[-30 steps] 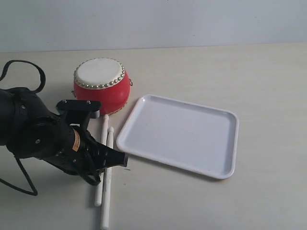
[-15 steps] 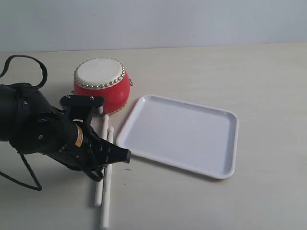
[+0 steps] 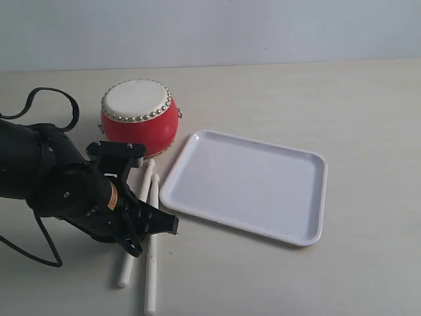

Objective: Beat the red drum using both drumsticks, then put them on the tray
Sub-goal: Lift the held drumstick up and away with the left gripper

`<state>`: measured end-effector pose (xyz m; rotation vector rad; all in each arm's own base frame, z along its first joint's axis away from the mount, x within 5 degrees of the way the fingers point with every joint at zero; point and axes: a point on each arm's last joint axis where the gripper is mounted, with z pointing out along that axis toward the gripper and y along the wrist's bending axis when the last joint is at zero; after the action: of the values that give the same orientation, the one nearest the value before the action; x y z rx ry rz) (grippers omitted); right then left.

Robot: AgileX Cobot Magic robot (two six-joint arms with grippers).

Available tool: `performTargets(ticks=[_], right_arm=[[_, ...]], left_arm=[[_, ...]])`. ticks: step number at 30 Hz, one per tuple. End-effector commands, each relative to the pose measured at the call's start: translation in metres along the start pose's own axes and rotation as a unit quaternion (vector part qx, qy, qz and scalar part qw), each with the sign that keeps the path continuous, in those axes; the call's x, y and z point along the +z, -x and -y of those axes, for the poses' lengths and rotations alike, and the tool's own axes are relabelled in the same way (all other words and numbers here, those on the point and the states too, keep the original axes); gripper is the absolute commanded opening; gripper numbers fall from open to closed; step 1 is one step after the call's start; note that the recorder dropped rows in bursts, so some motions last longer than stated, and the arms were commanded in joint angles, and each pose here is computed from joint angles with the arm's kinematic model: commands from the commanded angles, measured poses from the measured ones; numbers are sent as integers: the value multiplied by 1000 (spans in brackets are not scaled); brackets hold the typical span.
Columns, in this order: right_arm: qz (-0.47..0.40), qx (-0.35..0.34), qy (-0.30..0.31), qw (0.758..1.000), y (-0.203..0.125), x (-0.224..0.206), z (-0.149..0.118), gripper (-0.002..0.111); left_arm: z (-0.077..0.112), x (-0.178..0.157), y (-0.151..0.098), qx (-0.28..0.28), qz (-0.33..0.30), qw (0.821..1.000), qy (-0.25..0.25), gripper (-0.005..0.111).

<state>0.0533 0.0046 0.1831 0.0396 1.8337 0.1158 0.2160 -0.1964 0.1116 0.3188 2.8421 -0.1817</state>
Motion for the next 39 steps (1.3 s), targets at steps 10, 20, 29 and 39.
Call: performTargets(ticks=[10, 20, 29, 39], right_arm=[[4, -1, 0, 1000, -1, 0, 0, 0], [4, -1, 0, 1000, -1, 0, 0, 0], [4, -1, 0, 1000, -1, 0, 0, 0], [4, -1, 0, 1000, -1, 0, 0, 0]], left_arm=[[0, 1, 1, 13, 3, 1000, 2, 0], [-2, -13, 6, 37, 22, 999, 6, 0], [-5, -59, 12, 67, 73, 995, -2, 0], [-9, -121, 15, 97, 174, 979, -34, 0]])
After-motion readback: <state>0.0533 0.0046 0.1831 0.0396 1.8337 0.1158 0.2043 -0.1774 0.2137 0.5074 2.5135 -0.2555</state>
